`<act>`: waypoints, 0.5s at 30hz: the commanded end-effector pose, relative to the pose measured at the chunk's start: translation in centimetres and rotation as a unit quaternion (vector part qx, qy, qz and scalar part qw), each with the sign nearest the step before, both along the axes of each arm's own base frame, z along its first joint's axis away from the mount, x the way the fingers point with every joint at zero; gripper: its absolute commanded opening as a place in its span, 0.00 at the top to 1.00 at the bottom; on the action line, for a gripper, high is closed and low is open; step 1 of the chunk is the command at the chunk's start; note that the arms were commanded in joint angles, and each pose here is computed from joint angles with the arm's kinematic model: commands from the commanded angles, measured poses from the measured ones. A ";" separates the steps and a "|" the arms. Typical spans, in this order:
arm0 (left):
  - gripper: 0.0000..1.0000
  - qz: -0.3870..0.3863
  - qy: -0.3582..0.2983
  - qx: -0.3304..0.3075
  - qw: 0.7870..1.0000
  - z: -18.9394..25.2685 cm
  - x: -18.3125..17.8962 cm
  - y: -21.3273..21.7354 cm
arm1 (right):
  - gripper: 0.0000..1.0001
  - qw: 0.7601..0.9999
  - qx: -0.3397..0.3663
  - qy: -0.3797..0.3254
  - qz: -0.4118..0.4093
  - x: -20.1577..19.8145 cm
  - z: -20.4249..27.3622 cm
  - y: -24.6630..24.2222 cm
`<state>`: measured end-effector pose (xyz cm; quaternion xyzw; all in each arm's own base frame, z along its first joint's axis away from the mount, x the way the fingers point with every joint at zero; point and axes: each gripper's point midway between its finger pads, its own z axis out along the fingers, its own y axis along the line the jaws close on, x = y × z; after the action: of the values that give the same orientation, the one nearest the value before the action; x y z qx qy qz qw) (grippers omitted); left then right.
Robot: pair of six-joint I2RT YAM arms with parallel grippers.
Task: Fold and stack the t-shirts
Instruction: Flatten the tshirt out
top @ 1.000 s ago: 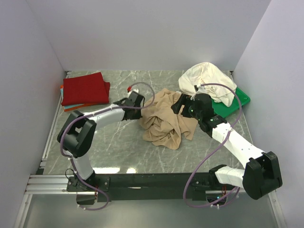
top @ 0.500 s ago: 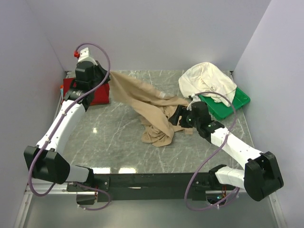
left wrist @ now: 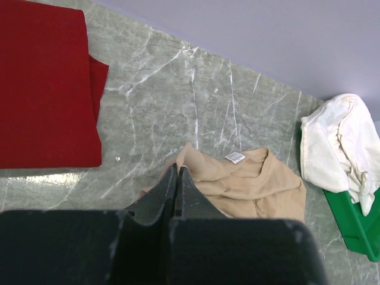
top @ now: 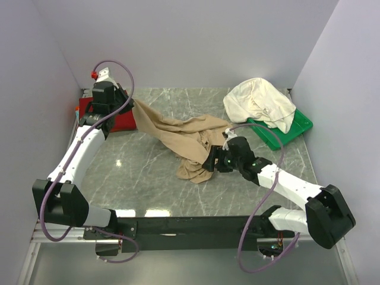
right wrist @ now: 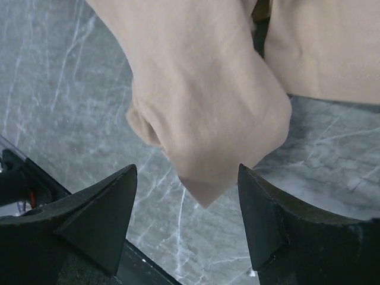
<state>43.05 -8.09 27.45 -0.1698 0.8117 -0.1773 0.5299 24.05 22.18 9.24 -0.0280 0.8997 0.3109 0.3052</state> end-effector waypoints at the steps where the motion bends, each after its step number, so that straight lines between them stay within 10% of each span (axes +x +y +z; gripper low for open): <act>1: 1.00 -0.006 -0.036 -0.004 0.999 2.5 0.0 0.1 | 0.25 1.000 -0.007 0.009 -0.004 -0.3 -0.9 0.2; 7: 1.00 -0.005 -0.033 -0.005 0.999 2.3 0.1 0.2 | 0.34 0.998 -0.052 0.031 -0.021 0.3 -3.5 -0.3; 15: 1.00 0.014 -0.048 -0.013 0.999 3.4 0.9 1.3 | 1.00 0.991 -0.113 -0.012 -0.068 4.2 -0.5 -1.6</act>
<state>43.15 -7.56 27.50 -0.1743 0.8104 -0.1765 0.5308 24.49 20.31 4.00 -0.0088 0.9440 0.2056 0.2580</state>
